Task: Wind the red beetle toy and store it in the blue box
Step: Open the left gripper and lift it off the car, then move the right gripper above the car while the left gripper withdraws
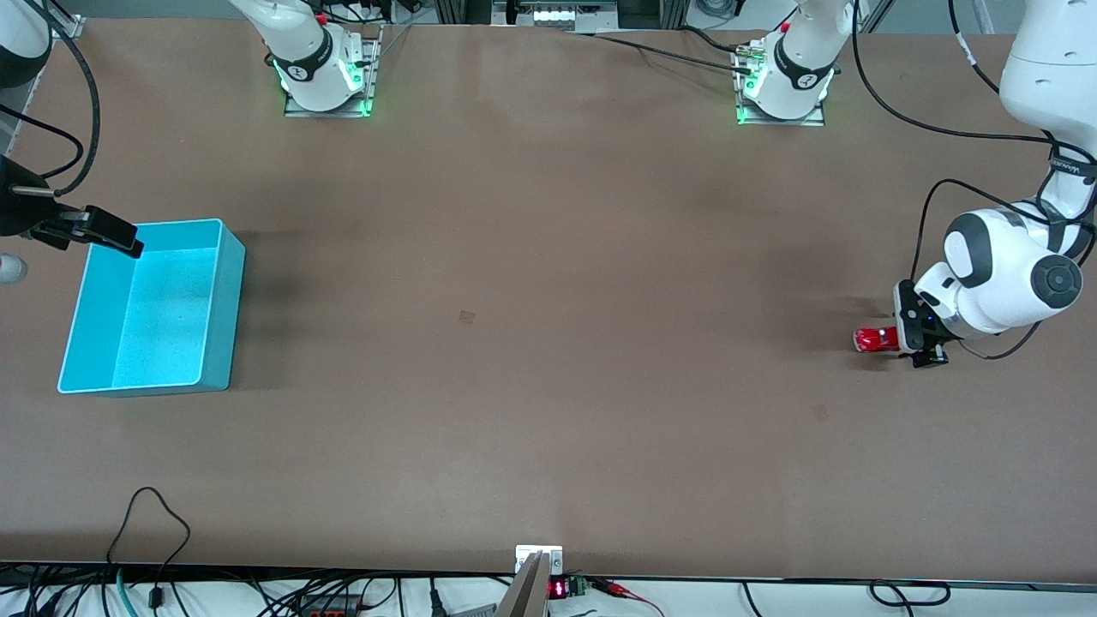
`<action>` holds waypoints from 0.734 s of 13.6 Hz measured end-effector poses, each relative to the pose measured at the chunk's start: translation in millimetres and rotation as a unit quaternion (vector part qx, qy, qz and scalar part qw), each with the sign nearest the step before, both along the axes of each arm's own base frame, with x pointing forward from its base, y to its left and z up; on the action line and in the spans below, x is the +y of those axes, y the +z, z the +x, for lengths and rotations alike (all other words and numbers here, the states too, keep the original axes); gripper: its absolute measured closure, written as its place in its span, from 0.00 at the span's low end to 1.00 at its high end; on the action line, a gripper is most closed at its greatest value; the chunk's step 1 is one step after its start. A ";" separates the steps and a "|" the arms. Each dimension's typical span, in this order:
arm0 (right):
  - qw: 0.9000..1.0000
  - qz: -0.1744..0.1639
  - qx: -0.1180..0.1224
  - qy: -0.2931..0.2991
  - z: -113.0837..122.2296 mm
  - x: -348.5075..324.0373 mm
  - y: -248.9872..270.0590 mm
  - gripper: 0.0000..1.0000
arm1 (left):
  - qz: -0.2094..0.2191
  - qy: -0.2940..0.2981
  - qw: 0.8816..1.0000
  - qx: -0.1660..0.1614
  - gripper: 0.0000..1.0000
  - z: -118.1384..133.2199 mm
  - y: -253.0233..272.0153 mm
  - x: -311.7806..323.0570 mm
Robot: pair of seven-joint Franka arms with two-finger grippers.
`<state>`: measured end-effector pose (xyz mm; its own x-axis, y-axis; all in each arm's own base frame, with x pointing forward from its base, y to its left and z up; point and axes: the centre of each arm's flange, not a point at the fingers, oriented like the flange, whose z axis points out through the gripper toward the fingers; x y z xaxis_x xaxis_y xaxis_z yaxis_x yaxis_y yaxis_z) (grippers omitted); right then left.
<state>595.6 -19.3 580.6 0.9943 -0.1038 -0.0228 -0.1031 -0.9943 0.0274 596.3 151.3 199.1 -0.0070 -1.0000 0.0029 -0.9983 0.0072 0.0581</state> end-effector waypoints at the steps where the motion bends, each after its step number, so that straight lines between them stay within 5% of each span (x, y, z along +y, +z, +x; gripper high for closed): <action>1: 1.000 0.000 0.000 0.000 0.0 0.0 0.0 0.00 | -0.002 -0.007 1.000 0.001 0.00 8.9 21.1 -8.2; 5: 1.000 0.000 0.000 0.000 0.0 0.0 0.0 0.00 | 0.001 -0.033 0.999 -0.015 0.00 24.2 97.9 -38.8; 10: 1.000 0.000 0.000 0.000 0.0 -0.1 0.0 0.00 | -0.034 -0.025 0.998 -0.040 0.00 30.9 126.8 -82.4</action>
<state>595.7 -19.4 580.6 0.9943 -0.1037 -0.0226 -0.1031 -0.9943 0.0274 627.2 68.9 325.9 -0.0596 -0.9959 0.0674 -0.9980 0.0582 -0.0232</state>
